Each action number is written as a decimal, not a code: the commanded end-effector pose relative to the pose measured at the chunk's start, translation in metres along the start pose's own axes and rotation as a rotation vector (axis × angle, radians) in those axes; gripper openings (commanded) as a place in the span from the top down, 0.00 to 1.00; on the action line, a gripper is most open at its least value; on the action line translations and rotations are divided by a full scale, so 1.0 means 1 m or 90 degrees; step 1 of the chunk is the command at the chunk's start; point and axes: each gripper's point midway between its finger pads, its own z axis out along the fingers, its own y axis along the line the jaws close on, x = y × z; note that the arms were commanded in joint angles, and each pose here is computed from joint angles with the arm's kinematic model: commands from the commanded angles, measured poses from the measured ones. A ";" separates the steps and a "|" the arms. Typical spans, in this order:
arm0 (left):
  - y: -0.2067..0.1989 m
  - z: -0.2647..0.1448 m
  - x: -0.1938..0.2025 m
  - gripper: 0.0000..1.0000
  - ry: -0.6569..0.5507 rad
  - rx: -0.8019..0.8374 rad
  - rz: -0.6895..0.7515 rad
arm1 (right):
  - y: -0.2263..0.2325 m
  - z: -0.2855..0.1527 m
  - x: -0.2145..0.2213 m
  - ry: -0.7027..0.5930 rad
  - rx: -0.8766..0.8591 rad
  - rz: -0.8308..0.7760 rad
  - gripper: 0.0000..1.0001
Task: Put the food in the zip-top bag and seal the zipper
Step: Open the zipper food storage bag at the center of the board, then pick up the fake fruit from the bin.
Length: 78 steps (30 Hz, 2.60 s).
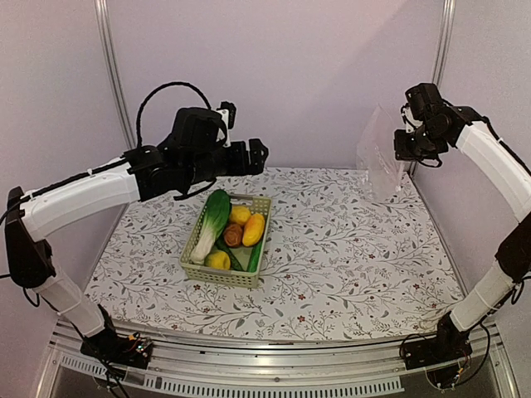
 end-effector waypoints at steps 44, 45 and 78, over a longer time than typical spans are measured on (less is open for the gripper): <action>0.112 0.104 0.192 0.31 0.530 -0.082 -0.050 | 0.116 0.056 0.121 0.221 -0.245 -0.065 1.00; 0.111 0.105 0.195 0.30 0.537 -0.076 -0.055 | 0.116 0.056 0.122 0.223 -0.246 -0.064 1.00; 0.100 0.097 0.172 0.62 0.514 -0.069 -0.059 | 0.123 0.048 0.119 0.230 -0.267 -0.053 1.00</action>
